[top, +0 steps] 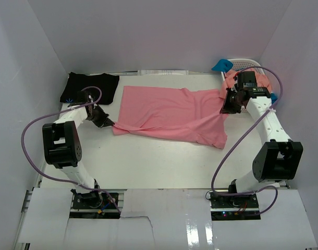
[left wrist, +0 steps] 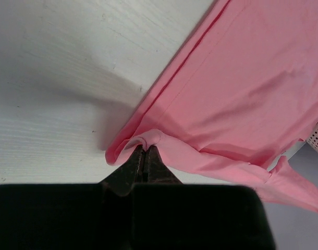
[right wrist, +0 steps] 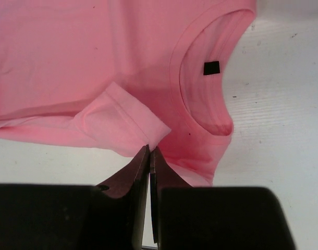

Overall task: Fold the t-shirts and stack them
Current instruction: Fold the flattened tshirt in 1/3 of the way

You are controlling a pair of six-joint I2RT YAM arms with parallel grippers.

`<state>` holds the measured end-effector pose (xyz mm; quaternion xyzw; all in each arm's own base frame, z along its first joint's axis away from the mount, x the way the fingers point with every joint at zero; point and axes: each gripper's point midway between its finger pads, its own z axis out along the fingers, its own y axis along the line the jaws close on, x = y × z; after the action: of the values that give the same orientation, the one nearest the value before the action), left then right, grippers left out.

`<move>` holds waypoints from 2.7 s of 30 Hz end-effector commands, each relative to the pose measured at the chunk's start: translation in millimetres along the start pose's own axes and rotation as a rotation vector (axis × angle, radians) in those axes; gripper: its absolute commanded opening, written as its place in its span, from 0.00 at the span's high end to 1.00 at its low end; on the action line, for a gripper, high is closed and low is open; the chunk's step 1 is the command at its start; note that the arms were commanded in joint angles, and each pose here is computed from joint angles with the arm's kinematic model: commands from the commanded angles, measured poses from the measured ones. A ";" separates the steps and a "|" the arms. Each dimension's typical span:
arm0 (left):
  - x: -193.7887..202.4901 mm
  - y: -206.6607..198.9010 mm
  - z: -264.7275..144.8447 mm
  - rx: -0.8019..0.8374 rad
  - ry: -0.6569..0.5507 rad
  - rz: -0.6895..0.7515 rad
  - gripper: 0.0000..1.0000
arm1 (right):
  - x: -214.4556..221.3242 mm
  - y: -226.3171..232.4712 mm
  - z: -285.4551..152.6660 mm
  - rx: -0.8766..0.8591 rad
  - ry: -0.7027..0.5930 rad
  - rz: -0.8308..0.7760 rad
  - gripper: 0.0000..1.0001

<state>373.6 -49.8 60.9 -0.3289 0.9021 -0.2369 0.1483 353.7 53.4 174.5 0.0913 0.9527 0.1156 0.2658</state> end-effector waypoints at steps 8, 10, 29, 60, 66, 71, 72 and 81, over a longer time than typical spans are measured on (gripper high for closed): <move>-9.4 -46.8 -5.8 0.075 0.027 0.106 1.00 | -44.8 13.2 2.4 -0.039 -0.078 -0.022 0.92; -13.8 -54.6 -5.8 0.079 0.031 0.121 0.99 | -47.5 11.9 8.7 -0.034 -0.069 -0.021 0.92; -35.1 -70.6 -9.9 0.046 0.012 0.168 1.00 | -94.5 3.4 -2.6 -0.044 -0.156 0.018 0.92; -52.3 -88.1 7.7 0.060 0.021 0.174 1.00 | -115.5 2.1 25.5 -0.125 -0.127 0.046 0.92; -52.6 -81.5 21.0 0.035 0.037 0.165 0.95 | -110.6 0.0 49.9 -0.139 -0.086 0.057 0.92; -54.7 -79.2 27.9 0.027 0.042 0.166 0.70 | -102.5 2.1 70.9 -0.171 -0.040 0.062 0.78; -54.8 -78.6 27.9 0.024 0.041 0.165 0.41 | -102.1 1.4 70.9 -0.163 -0.034 0.058 0.60; -70.5 -91.5 -21.5 -0.004 -0.115 0.243 0.02 | -75.3 -1.0 30.3 -0.020 -0.075 -0.002 0.21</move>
<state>458.2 -67.3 69.0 -0.2556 0.9326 -0.2130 0.1400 457.1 39.7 160.0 0.1053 0.9421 0.1595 0.2755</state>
